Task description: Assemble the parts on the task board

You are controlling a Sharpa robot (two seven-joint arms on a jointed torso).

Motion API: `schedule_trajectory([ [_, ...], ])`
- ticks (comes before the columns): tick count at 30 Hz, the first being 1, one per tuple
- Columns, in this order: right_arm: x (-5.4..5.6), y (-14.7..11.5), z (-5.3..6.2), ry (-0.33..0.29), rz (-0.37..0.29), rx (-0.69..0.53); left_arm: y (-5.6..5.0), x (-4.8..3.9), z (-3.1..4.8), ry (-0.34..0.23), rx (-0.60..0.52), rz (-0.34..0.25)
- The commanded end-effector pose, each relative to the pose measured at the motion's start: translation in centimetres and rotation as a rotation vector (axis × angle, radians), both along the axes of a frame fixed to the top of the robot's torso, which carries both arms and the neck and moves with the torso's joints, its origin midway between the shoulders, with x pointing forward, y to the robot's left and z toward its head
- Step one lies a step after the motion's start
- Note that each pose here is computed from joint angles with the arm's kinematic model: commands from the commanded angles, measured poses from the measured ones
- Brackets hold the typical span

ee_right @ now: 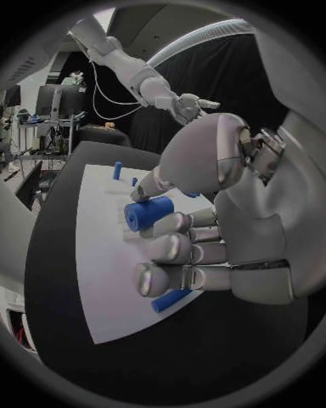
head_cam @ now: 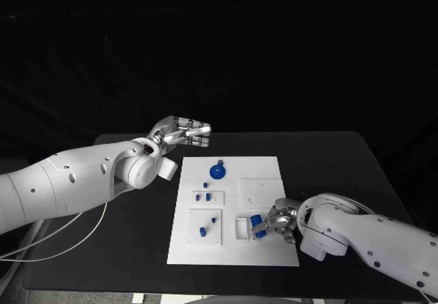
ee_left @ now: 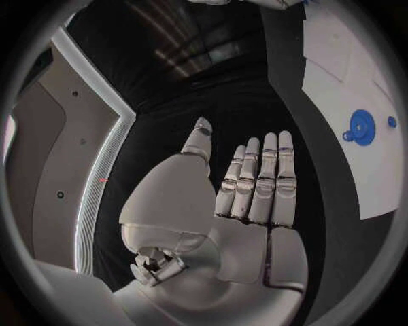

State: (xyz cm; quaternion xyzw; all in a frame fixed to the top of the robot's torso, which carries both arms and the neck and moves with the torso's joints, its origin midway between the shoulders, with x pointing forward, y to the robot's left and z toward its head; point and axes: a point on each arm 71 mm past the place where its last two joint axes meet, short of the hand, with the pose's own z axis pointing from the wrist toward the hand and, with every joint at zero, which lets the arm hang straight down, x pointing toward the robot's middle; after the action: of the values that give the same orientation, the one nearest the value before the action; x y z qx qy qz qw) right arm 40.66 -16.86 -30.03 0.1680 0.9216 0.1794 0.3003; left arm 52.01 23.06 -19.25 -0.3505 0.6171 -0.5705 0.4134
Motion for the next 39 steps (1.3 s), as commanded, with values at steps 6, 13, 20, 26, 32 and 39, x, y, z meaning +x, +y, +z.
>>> schedule_trajectory([
  [6, -0.4, 0.8, 0.2, 0.036, -0.011, 0.020, -0.3, -0.11, 0.04, 0.000, -0.001, -0.022],
  [13, -0.3, 1.6, -0.1, 0.056, 0.019, 0.015, -0.5, -0.13, 0.03, 0.002, -0.001, -0.028],
  [20, 0.1, 2.5, -0.7, 0.065, 0.039, 0.006, -0.7, -0.19, 0.07, -0.006, 0.009, -0.037],
  [26, 0.4, 2.7, -1.1, 0.056, 0.045, -0.011, -0.7, -0.23, 0.08, -0.009, 0.015, -0.041],
  [32, 0.6, 2.7, -1.4, 0.054, 0.050, -0.025, -0.7, -0.22, 0.07, -0.009, 0.017, -0.042],
  [39, 0.7, 2.8, -1.7, 0.061, 0.058, -0.034, -0.8, -0.22, 0.06, -0.008, 0.017, -0.043],
])
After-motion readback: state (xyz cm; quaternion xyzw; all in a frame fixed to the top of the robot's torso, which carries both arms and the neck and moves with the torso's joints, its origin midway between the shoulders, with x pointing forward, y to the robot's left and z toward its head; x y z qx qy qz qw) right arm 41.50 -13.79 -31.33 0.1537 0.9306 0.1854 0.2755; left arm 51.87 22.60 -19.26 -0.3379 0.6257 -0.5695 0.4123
